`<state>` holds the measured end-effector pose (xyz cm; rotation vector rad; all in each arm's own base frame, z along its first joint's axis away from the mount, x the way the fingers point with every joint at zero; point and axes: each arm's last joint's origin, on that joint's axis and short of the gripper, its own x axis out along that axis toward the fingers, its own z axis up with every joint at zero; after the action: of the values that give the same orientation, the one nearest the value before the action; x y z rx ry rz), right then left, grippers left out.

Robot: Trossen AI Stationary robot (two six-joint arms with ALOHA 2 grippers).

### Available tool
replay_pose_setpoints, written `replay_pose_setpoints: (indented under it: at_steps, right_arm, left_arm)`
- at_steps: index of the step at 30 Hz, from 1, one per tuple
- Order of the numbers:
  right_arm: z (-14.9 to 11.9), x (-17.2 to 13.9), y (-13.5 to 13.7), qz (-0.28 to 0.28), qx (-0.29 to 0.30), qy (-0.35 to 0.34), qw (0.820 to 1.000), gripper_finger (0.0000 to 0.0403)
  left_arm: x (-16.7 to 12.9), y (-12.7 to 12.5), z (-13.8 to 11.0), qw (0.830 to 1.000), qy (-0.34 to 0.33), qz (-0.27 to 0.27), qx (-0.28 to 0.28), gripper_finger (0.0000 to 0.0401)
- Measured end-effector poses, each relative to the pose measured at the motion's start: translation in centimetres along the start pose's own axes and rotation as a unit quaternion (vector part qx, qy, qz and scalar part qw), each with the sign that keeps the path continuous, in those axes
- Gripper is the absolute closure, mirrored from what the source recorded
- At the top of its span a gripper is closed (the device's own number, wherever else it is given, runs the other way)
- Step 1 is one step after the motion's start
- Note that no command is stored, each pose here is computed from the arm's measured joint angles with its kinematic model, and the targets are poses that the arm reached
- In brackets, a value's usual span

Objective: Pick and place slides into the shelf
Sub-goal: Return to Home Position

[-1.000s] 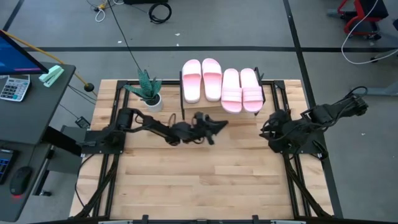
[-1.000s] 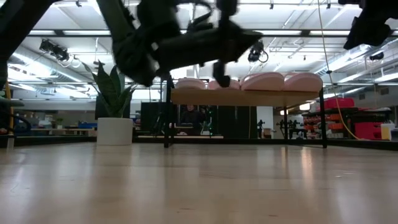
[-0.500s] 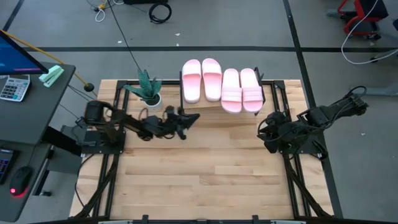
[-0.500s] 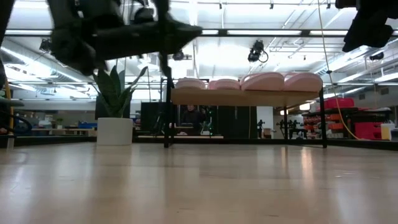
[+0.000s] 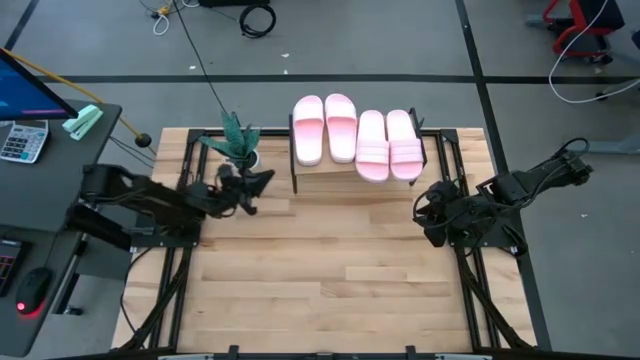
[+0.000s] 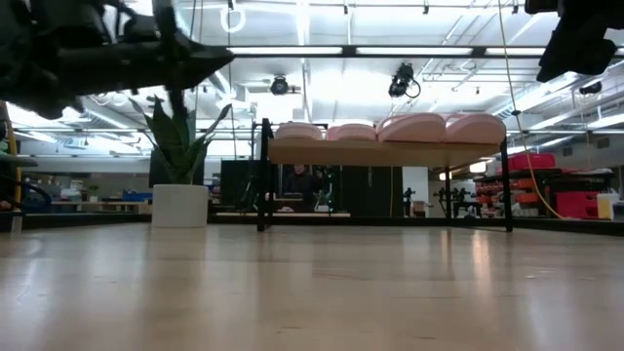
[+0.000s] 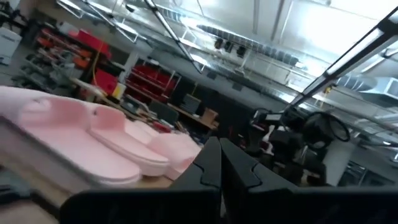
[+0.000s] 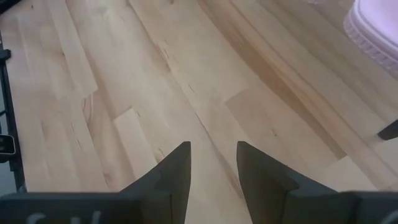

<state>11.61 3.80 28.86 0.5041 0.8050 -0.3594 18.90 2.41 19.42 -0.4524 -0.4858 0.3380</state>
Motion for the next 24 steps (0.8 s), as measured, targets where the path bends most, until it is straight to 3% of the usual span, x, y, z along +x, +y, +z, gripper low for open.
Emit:
replay_pose_setpoints:
  at_steps: [9,16,24]
  right_arm:
    - [0.0,0.0,0.0,0.000,0.028,-0.001,1.000,0.0268]
    - [0.2,0.0,0.2,0.011,0.043,-0.009,0.999,0.0268]
    - [0.3,0.0,0.4,0.017,0.061,-0.013,0.998,0.0268]
  left_arm:
    - [-3.2,1.1,1.4,0.999,-0.005,-0.036,0.000,0.0401]
    - [-3.3,0.9,1.2,0.998,0.017,-0.060,0.003,0.0401]
    - [-3.6,0.0,1.9,0.995,-0.009,-0.094,0.007,0.0401]
